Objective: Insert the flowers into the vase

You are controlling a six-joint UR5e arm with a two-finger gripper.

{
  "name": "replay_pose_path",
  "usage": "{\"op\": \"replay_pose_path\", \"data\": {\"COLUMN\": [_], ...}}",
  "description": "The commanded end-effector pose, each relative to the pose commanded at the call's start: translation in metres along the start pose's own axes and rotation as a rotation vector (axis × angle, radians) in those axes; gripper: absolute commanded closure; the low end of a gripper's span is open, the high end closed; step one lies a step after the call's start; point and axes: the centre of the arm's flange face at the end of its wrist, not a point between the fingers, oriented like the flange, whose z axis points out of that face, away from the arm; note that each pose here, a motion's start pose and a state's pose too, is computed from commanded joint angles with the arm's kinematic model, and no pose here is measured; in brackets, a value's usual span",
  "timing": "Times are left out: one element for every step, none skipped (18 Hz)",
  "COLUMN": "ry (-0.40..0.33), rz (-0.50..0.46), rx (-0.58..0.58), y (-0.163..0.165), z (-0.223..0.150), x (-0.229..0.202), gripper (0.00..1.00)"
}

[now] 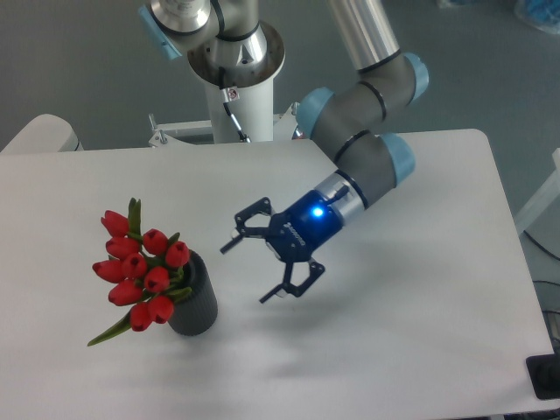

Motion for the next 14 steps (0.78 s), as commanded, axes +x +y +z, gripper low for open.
{"op": "replay_pose_path", "data": {"ry": [-0.013, -0.026, -0.036, -0.046, -0.059, -0.075, -0.101, -0.132, -0.160, -0.185, -0.203, -0.219, -0.233, -0.243], "rz": [-0.007, -0.007, -0.009, -0.012, -0.011, -0.012, -0.004, 0.007, 0.023, 0.041, 0.058, 0.070, 0.077, 0.079], "rx": [0.003, 0.006, 0.008, 0.009, 0.011, -0.005, -0.069, -0.168, -0.268, -0.351, -0.413, -0.464, -0.505, -0.537], "y": [-0.003, -0.005, -0.007, -0.009, -0.011, -0.011, -0.011, -0.009, -0.008, -0.012, -0.017, -0.019, -0.020, -0.019], "z": [-0.008, -0.015, -0.021, -0.027, -0.036, -0.043, -0.050, -0.055, -0.059, -0.062, -0.062, -0.064, -0.066, -0.068], "x": [-0.008, -0.016, -0.024, -0.031, -0.038, -0.044, -0.050, -0.055, -0.058, -0.062, -0.066, -0.069, -0.071, -0.072], "gripper": [0.00, 0.00, 0.00, 0.00, 0.00, 0.00, 0.00, 0.00, 0.00, 0.00, 0.00, 0.00, 0.00, 0.00]}}
